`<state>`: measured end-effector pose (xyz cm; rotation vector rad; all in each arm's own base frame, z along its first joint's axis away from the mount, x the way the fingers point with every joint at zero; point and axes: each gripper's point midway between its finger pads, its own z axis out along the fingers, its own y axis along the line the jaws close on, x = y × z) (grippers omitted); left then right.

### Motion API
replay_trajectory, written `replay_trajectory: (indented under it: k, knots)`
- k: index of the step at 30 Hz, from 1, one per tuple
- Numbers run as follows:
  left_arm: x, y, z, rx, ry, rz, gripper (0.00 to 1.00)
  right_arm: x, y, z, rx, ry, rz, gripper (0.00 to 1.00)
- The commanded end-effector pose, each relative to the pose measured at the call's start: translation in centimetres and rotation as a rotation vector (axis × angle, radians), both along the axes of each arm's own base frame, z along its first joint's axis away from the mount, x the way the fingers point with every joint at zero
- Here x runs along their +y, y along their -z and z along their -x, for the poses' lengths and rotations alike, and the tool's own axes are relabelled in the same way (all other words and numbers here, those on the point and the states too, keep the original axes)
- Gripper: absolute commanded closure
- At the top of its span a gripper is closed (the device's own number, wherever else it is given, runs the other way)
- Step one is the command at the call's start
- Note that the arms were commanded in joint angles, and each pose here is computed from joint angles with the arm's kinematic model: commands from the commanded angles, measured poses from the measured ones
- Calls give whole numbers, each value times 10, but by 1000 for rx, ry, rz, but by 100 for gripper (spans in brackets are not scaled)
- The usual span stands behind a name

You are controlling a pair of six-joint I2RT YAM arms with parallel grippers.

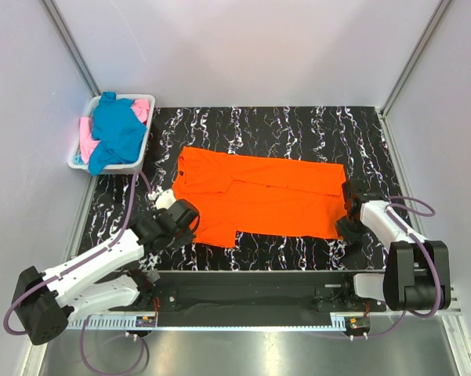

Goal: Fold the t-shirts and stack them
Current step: Fold the tshirt

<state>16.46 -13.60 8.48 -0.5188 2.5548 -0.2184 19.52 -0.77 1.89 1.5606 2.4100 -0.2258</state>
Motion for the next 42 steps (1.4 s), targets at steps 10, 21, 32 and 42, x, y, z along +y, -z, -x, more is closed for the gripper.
replay_trajectory:
  k: [10,21,32,42]
  knots:
    - [0,-12,-5,-32,-2,13,100,-13,-6,-13,-13,4,7,57]
    - [2,-15,-5,-35,-9,15,100,-9,1,-21,-43,-28,-86,62]
    - [4,-18,-4,-39,-15,11,100,-7,2,-22,-56,-29,-128,86]
    - [6,-30,-10,-69,-19,-1,100,-16,-17,-19,-84,-29,-74,100]
